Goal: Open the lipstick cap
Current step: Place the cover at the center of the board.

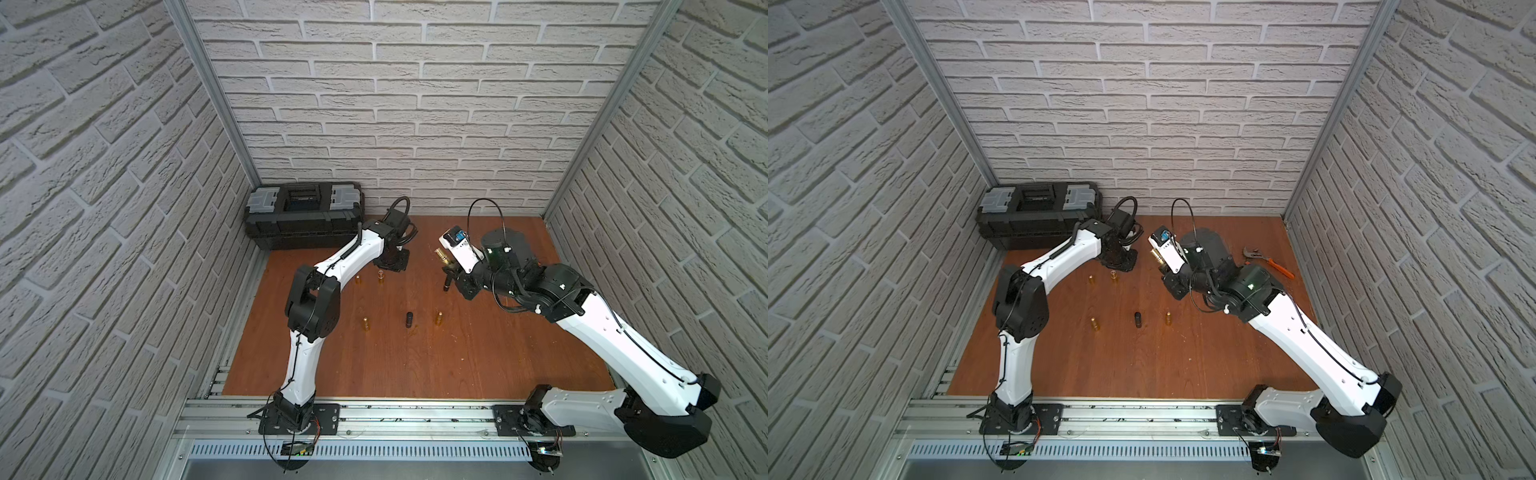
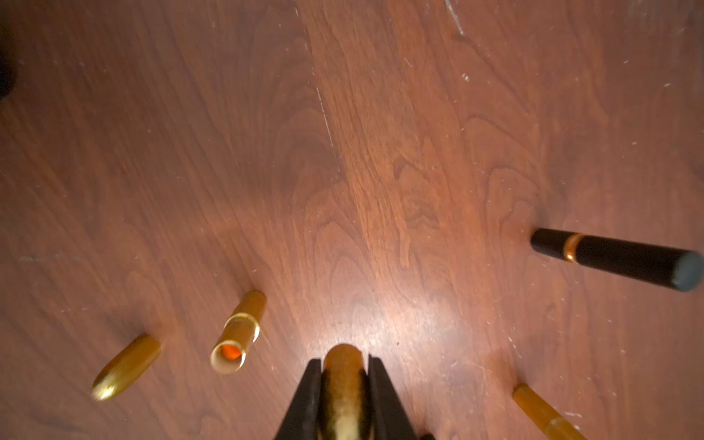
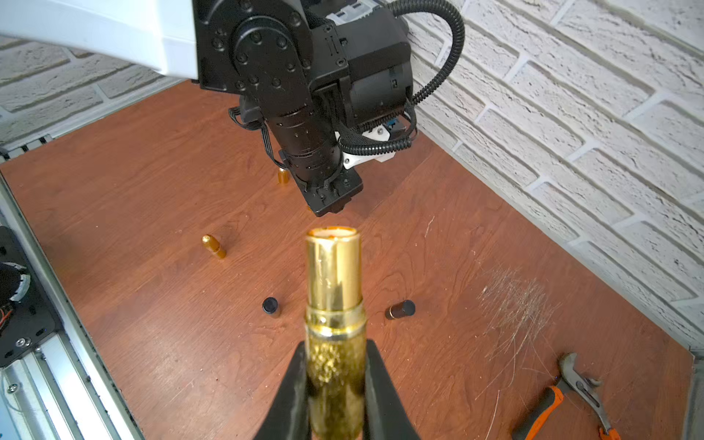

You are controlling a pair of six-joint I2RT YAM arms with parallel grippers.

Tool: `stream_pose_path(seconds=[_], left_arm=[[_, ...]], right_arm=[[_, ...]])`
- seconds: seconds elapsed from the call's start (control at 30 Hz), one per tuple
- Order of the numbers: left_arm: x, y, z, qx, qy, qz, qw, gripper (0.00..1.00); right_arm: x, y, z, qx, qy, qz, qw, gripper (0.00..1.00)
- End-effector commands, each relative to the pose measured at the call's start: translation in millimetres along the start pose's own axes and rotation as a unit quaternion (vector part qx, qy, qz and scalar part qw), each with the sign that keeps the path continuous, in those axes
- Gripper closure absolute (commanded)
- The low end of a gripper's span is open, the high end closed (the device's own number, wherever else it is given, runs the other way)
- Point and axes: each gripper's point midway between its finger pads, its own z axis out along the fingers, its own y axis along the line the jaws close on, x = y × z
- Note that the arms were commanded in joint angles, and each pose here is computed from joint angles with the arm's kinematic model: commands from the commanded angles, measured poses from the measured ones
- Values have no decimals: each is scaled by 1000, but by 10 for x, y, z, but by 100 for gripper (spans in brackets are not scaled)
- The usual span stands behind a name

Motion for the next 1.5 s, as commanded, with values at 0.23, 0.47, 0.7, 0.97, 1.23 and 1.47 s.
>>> stream_pose_path(seconds=[0.23, 0.47, 0.7, 0.97, 1.23, 1.47], left_arm=[[-11, -68, 429, -41, -6, 32, 999, 90], [125, 23, 642, -58, 12, 33, 998, 90], [190, 41, 732, -55, 19, 29, 998, 89], [284, 36, 810, -52, 35, 25, 998, 75], [184, 25, 646, -52, 21, 25, 998, 53], [-145, -178, -5, 0, -32, 16, 999, 49]], right_arm=[[99, -58, 75, 20, 11, 13, 1000, 97], [150, -70, 108, 25, 19, 16, 999, 97], [177, -75, 139, 28, 23, 18, 999, 97], [193, -83, 171, 31, 28, 18, 999, 97], [224, -70, 196, 29, 35, 19, 999, 97], [257, -77, 168, 32, 31, 25, 999, 96]])
